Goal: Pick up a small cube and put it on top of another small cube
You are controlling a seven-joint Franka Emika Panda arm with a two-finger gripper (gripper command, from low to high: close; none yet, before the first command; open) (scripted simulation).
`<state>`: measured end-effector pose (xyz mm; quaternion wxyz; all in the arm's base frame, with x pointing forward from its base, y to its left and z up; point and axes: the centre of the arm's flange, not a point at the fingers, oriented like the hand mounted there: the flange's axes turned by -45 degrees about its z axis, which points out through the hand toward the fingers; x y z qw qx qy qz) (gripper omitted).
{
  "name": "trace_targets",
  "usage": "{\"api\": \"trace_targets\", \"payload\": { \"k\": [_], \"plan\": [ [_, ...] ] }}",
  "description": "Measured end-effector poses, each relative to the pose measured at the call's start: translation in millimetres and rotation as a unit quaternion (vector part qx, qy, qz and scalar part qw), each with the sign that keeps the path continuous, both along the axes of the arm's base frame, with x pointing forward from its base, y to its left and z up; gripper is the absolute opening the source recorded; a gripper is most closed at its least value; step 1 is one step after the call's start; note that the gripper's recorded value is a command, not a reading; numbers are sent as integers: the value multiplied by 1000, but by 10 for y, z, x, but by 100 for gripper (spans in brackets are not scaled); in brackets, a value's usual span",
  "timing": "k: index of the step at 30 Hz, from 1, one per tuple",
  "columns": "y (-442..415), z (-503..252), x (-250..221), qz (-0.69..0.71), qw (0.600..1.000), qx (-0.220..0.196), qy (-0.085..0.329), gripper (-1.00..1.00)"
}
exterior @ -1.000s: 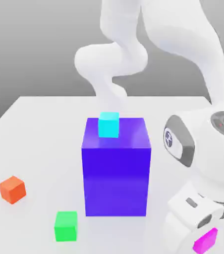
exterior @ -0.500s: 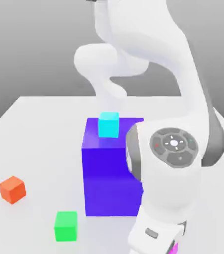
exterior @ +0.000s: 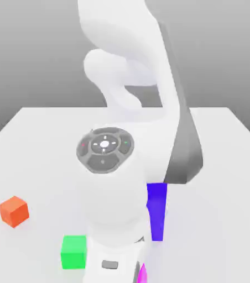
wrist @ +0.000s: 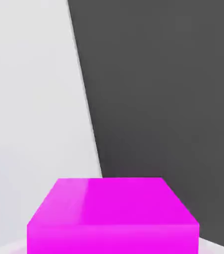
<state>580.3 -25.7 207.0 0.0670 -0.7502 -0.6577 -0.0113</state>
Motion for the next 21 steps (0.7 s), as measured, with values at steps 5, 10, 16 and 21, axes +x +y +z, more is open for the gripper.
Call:
{"api": "trace_targets", "payload": {
  "k": [5, 10, 16, 21],
  "plan": [
    [-395, 204, 46, 62, 998, 2, -28, -100],
    [-595, 57, -142, 98, 995, 6, -11, -100],
    [-727, -136, -430, 135, 991, 16, 13, -100],
    [-806, -210, -654, 167, 985, 23, 21, -100]
  ]
}}
